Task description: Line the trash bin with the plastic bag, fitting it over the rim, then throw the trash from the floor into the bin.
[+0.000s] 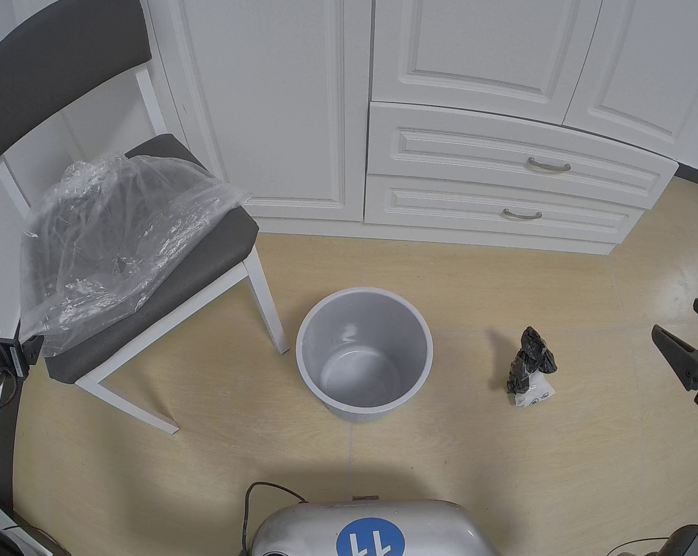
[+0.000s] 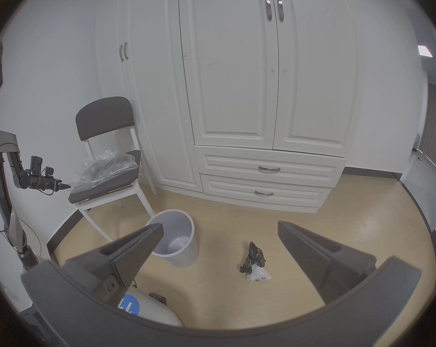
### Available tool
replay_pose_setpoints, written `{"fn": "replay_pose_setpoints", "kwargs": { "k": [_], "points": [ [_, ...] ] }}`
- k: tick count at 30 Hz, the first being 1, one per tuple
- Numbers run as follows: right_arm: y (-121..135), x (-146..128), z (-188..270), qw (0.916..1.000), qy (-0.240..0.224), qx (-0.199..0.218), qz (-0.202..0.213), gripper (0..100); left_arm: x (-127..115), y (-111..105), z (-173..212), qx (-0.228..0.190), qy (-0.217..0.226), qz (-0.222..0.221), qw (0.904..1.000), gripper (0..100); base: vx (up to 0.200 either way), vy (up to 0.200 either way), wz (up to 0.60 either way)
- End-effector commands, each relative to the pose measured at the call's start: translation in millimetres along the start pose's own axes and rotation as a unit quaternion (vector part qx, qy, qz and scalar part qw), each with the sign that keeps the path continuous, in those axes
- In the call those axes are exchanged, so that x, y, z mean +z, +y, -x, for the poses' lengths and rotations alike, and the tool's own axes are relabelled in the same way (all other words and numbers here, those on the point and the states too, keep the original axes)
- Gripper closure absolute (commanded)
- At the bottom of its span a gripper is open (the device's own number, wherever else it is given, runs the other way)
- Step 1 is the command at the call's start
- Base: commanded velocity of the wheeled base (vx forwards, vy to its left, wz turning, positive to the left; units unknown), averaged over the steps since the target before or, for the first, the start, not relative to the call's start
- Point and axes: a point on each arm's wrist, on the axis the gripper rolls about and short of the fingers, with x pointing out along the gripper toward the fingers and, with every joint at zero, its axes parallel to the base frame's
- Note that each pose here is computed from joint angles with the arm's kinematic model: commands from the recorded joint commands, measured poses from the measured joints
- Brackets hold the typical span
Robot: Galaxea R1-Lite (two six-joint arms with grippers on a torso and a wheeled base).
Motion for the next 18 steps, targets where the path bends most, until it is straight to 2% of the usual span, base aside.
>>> {"fn": "replay_pose_setpoints", "kwargs": {
  "k": [1,5,11,12,13,18],
  "points": [
    [0,1,1,1.0,-0.005,0.0,0.0,0,-9,0,-6,-0.004,0.016,0.006,0.9998,0,0.0,0.0,0.0],
    [0,2,2,1.0,-0.007,0.0,-0.001,0,-14,-1,-11,-0.014,0.017,0.006,0.9997,0,0.0,0.0,0.0],
    [0,2,3,1.0,-0.009,0.001,-0.001,0,-12,1,-20,-0.014,-0.012,0.022,0.9996,0,0.0,0.0,0.0],
    [0,2,3,1.0,-0.009,0.001,-0.001,0,-10,1,-25,-0.016,-0.034,0.047,0.9982,0,0.0,0.0,0.0],
    [0,2,3,1.0,-0.009,0.001,-0.001,0,-10,1,-25,-0.016,-0.034,0.047,0.9982,0,0.0,0.0,0.0],
    [0,3,3,0.9998,-0.019,0.001,-0.003,0,-9,6,-42,-0.01,-0.101,0.068,0.9925,0,0.0,0.0,0.0]
  ]
}}
